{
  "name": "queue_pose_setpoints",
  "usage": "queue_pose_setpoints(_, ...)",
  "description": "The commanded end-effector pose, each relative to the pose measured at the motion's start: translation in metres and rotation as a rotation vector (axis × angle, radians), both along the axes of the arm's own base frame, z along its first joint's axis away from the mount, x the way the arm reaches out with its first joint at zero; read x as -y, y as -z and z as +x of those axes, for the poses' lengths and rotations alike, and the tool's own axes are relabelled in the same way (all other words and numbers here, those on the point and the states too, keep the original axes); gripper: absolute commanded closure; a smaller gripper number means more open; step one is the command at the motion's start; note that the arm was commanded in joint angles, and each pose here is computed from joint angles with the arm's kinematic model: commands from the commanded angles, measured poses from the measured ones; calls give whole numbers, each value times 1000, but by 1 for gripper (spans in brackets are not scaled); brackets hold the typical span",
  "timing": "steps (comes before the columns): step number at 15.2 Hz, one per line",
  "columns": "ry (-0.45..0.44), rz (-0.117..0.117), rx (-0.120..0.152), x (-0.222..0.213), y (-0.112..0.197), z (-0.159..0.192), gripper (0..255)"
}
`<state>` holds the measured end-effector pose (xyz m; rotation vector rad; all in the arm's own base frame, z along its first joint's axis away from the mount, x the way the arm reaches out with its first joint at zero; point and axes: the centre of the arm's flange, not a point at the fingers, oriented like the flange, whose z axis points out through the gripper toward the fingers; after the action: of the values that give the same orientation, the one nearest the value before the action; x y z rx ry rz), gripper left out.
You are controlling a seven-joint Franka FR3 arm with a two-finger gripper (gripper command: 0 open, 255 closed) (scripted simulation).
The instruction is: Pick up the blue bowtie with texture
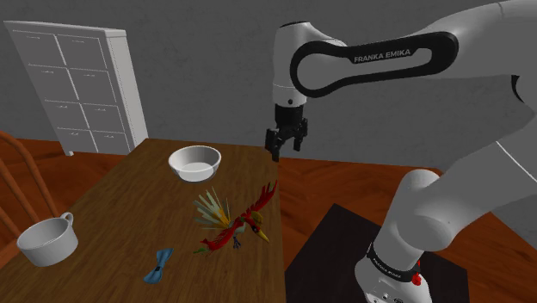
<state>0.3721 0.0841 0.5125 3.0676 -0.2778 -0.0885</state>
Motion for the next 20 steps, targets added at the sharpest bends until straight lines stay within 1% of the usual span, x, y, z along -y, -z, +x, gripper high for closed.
queue_pose_setpoints(1,1,1,-4,-19,15,12,0)
queue_pose_setpoints(20,2,7,-53,-207,145,121,0)
